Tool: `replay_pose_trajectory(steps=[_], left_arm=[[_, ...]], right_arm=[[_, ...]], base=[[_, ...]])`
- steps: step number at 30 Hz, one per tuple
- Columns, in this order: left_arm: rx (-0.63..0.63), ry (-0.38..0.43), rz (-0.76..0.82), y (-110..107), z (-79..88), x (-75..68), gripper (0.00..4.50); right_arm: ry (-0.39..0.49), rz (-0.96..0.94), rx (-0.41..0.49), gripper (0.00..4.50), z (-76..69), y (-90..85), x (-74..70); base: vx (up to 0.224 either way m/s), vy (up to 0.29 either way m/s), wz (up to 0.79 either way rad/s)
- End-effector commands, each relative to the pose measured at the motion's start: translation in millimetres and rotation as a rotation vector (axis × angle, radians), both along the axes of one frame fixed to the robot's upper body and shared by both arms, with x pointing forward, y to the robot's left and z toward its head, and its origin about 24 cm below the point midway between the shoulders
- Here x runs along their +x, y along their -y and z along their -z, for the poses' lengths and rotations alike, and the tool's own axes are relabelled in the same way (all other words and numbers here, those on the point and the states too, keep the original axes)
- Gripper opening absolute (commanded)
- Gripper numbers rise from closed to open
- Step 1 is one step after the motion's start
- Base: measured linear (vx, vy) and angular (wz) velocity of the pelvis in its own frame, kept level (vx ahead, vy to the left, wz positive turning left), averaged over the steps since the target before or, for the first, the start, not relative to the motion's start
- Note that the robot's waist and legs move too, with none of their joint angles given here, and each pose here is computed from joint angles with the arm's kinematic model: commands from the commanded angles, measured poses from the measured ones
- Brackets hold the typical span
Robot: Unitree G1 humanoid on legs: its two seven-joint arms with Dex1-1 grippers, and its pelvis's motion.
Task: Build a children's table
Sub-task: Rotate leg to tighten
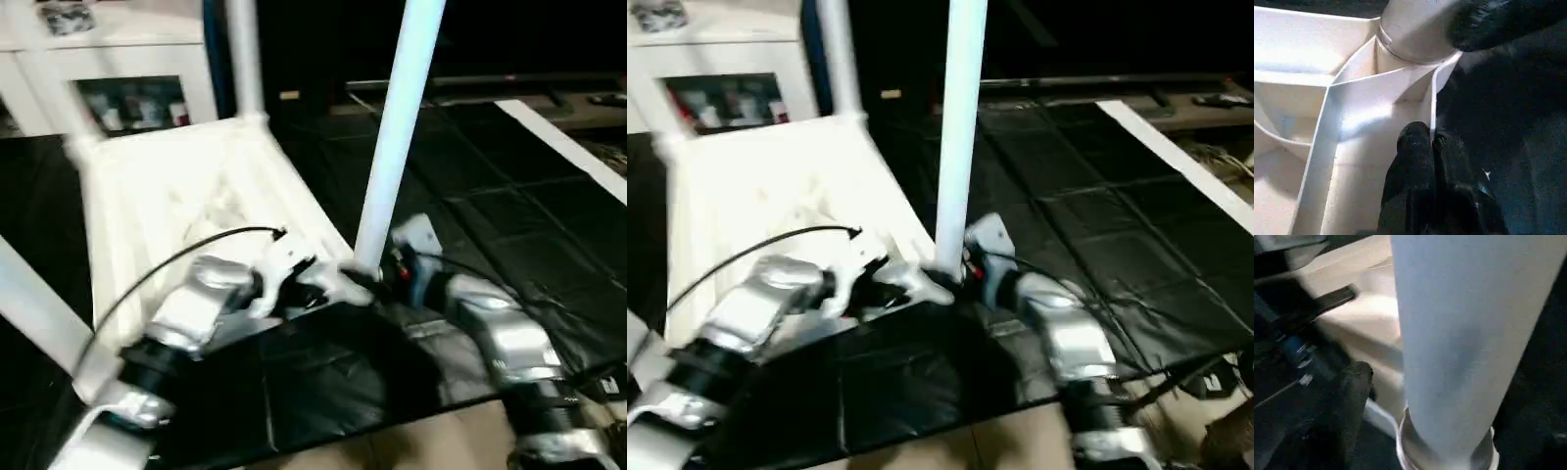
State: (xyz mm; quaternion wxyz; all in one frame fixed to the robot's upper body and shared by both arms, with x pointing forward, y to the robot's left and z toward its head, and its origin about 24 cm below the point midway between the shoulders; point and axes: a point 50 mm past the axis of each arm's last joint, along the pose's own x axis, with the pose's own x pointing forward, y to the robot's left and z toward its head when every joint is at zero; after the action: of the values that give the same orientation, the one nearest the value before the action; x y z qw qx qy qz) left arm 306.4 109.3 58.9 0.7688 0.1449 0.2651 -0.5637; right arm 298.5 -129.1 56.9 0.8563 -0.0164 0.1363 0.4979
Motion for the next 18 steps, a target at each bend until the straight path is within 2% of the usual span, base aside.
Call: replay_pose_trajectory(steps=[1,6,8,9,12,14,18], left_arm=[[0.005,-0.009,0.098,7.1,0.5,-4.5,0.0],[0.076,-0.02,0.237,-6.9,2.5,-8.8,0.0],[0.081,-0.021,0.251,-8.0,2.4,-9.1,0.0],[0.09,-0.028,0.349,-12.6,0.7,-11.8,0.0],[0.081,-0.047,0.425,-13.9,-2.0,-15.4,0.0],[0.082,-0.052,0.44,-14.0,-2.5,-16.0,0.0],[0.101,-0.05,0.468,-14.8,-2.9,-14.7,0.0]], right_arm=[[-0.029,-0.134,0.015,4.03,2.6,-10.2,-8.2],[-0.047,-0.308,-0.025,4.03,-1.9,3.7,-15.1],[-0.051,-0.321,-0.025,4.03,-2.3,4.5,-15.4],[-0.075,-0.414,-0.032,4.03,-3.6,8.3,-17.6],[-0.105,-0.477,-0.034,4.03,-4.2,10.9,-18.8],[-0.113,-0.49,-0.033,3.75,-4.6,11.5,-18.7],[-0.136,-0.512,-0.043,3.49,-4.4,12.5,-16.2]], base=[[0.0,0.0,0.0],[0.0,0.0,0.0],[0.0,0.0,0.0],[0.0,0.0,0.0],[0.0,0.0,0.0],[0.0,0.0,0.0],[0.0,0.0,0.0]])
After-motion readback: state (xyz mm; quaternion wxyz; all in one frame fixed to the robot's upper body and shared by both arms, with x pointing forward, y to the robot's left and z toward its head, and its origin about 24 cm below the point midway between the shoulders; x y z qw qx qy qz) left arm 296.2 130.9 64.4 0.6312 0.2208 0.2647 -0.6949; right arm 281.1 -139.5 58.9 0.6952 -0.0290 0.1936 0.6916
